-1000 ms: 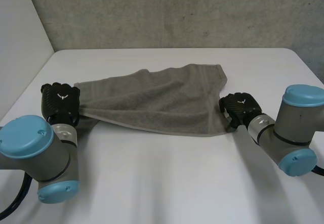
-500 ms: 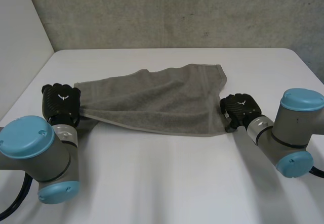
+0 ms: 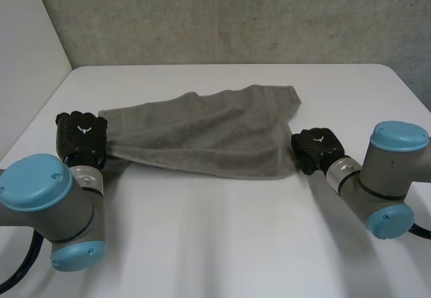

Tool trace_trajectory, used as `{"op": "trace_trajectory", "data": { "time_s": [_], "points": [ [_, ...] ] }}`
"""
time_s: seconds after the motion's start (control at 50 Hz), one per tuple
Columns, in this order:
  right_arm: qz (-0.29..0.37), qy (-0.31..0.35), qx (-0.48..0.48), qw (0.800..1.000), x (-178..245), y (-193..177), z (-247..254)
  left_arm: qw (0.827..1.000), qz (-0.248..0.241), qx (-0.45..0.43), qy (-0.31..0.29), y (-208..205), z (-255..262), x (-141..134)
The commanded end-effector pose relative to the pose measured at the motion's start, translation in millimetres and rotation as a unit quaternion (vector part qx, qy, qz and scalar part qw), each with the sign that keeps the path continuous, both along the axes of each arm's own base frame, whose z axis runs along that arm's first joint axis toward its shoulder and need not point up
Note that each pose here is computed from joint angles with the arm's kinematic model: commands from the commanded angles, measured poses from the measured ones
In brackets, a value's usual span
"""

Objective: Fold the towel.

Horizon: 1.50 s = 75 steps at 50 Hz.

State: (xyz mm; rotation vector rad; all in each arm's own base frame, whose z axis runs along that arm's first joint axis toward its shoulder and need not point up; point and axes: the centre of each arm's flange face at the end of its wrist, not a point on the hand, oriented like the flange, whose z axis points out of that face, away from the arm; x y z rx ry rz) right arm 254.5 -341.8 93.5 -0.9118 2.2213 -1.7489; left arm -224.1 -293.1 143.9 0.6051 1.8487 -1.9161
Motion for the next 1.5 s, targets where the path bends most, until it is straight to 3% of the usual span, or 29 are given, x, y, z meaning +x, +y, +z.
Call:
{"op": "trace_trajectory", "data": {
  "time_s": [0.02, 0.28, 0.5, 0.66, 0.92, 1.28, 1.5],
  "points": [
    [-0.003, -0.008, 0.005, 1.000, 0.0, -0.6, 1.5, 1.000, -0.001, -0.001, 0.000, 0.3, 0.5, -0.5],
    [-0.013, -0.049, 0.018, 0.999, -1.4, -2.4, 12.8, 1.000, -0.002, 0.000, 0.000, 1.1, 0.6, -0.7],
    [0.006, -0.124, 0.030, 0.992, -1.2, 5.5, 65.3, 1.000, -0.025, -0.006, 0.002, 14.9, 9.9, -13.5],
    [0.001, -0.103, 0.067, 0.992, -24.5, 12.8, 85.2, 0.997, -0.057, -0.038, 0.019, 40.5, 38.4, -25.5],
    [-0.030, 0.046, 0.090, 0.994, -95.6, 18.4, 84.0, 0.995, -0.100, -0.019, 0.013, 87.6, 41.5, -30.5],
    [0.022, 0.056, 0.081, 0.995, -69.2, 28.3, 42.3, 0.995, -0.101, -0.007, 0.008, 78.8, 28.7, -34.8],
    [0.064, 0.040, 0.078, 0.994, -61.7, 62.2, 52.1, 0.994, -0.103, -0.024, 0.016, 64.4, 37.5, -39.5]
  ]
}}
